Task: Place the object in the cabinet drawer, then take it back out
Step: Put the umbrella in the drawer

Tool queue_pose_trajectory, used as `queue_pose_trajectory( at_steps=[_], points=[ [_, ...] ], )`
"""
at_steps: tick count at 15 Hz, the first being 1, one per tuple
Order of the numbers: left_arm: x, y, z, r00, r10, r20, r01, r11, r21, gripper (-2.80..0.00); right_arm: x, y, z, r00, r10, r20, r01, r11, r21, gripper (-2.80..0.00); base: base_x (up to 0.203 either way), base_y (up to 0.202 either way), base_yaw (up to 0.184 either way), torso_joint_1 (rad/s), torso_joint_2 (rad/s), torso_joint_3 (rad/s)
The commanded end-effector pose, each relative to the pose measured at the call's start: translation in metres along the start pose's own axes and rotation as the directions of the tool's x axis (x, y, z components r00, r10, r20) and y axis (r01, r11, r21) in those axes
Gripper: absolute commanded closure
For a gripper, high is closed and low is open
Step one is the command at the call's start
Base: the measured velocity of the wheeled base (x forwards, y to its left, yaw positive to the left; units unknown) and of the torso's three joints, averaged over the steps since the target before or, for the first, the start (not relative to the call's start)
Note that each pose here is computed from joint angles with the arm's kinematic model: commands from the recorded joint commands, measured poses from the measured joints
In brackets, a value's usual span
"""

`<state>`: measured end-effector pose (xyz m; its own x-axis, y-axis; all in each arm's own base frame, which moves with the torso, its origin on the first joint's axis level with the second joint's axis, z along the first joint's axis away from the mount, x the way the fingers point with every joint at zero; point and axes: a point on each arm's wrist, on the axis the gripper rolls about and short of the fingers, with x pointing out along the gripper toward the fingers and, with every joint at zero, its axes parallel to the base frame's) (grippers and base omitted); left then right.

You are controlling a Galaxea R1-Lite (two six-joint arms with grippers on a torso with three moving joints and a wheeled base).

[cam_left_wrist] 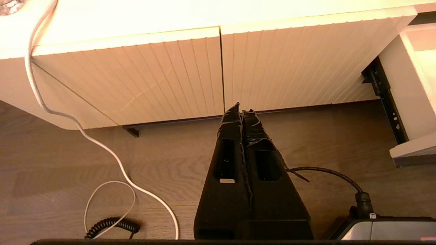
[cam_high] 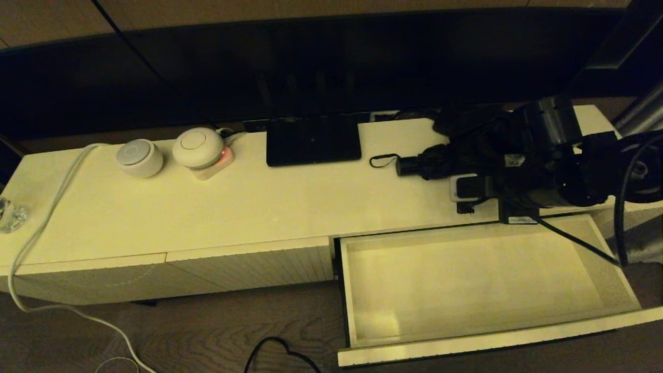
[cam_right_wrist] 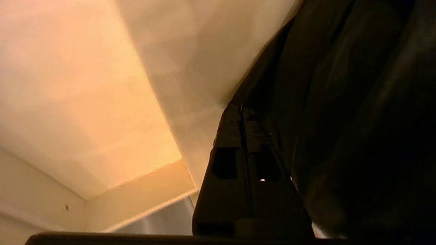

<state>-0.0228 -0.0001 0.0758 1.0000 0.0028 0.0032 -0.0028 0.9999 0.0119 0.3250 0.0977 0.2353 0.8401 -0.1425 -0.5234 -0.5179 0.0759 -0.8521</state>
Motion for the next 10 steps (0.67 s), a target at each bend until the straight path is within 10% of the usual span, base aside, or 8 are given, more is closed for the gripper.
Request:
queue_pose_trajectory(
  at_steps=[1,10],
  points=[
    [0.0,0.0,0.0,1.0,0.0,-0.002,0.0,1.0,0.0,0.0,0.014,-0.002,0.006,1.0,0.007,0.003,-0.007,1.0,0.017,0.0,0.0,0.0,0.0,0.0,0.0,0.0],
    [0.0,0.0,0.0,1.0,0.0,-0.002,0.0,1.0,0.0,0.0,0.032,-0.024,0.016,0.993,-0.106,0.046,0.102,0.992,0.073,0.0,0.0,0.0,0.0,0.0,0.0,0.0]
  ],
)
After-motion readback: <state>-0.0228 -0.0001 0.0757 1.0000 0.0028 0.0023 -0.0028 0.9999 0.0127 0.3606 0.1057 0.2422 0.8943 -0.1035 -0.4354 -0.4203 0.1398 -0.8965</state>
